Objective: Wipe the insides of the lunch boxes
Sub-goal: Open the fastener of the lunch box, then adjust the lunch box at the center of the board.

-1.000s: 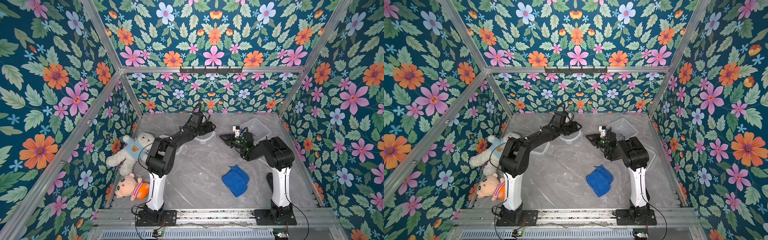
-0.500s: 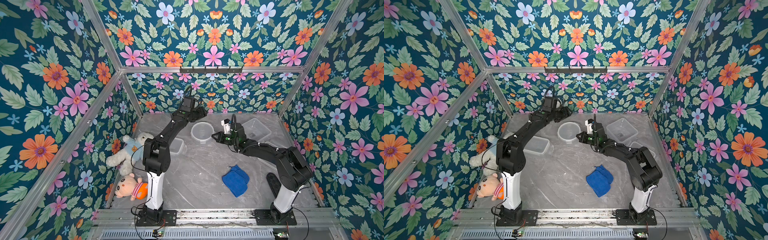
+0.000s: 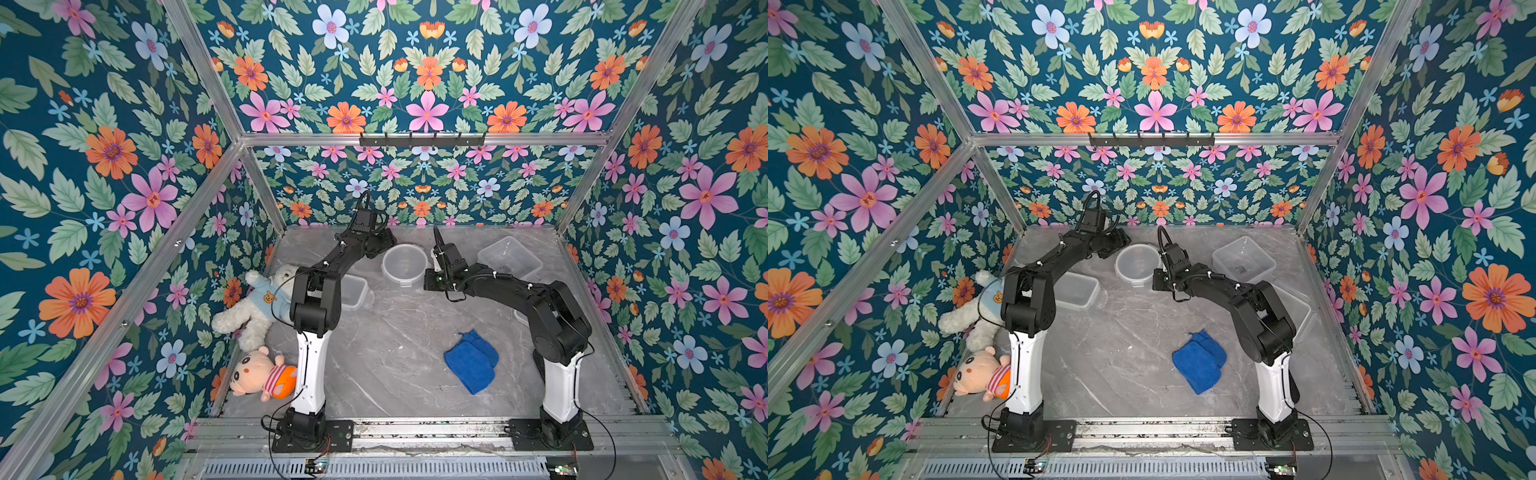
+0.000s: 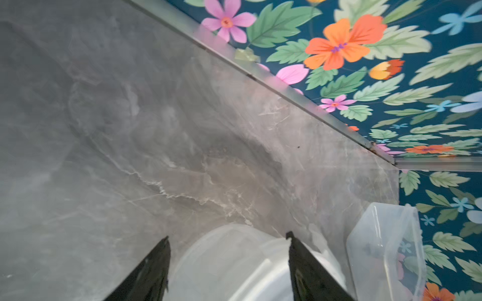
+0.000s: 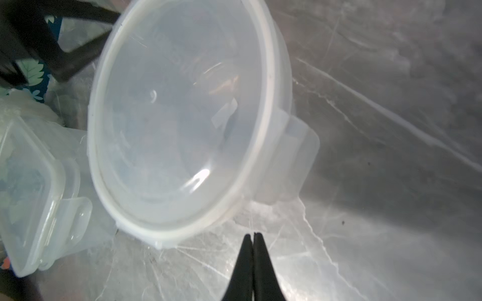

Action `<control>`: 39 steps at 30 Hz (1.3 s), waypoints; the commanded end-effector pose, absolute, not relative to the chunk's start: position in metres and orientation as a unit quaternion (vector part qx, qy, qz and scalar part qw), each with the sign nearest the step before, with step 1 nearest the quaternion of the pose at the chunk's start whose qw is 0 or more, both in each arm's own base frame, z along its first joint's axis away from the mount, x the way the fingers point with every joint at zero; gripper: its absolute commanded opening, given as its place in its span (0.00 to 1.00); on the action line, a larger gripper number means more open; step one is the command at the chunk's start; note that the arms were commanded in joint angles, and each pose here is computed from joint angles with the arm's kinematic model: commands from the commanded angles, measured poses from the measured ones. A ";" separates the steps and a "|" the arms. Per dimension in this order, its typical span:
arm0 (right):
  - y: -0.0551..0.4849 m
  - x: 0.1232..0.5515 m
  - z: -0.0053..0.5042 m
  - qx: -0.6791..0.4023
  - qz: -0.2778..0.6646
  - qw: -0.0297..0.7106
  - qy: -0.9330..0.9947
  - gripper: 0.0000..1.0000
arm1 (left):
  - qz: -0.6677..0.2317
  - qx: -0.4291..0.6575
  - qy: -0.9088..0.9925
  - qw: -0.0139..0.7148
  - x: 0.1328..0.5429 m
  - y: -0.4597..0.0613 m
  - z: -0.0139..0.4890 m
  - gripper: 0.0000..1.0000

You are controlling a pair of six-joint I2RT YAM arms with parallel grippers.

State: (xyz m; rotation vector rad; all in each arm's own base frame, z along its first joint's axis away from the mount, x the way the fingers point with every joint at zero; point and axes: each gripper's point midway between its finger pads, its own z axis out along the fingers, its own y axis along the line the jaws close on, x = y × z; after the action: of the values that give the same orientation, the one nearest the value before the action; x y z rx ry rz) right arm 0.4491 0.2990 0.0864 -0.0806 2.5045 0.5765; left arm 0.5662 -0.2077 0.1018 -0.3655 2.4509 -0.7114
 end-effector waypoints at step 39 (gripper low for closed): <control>0.253 0.496 0.143 0.023 0.394 0.328 0.858 0.18 | -0.363 -0.061 0.894 0.257 0.482 -0.273 0.197 0.72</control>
State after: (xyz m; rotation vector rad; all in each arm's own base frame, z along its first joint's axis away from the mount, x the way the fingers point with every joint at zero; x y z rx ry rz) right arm 0.5004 0.2439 0.1274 0.0464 2.3248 0.9026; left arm 0.4796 -0.2743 0.2045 -0.1672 2.3944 -0.9951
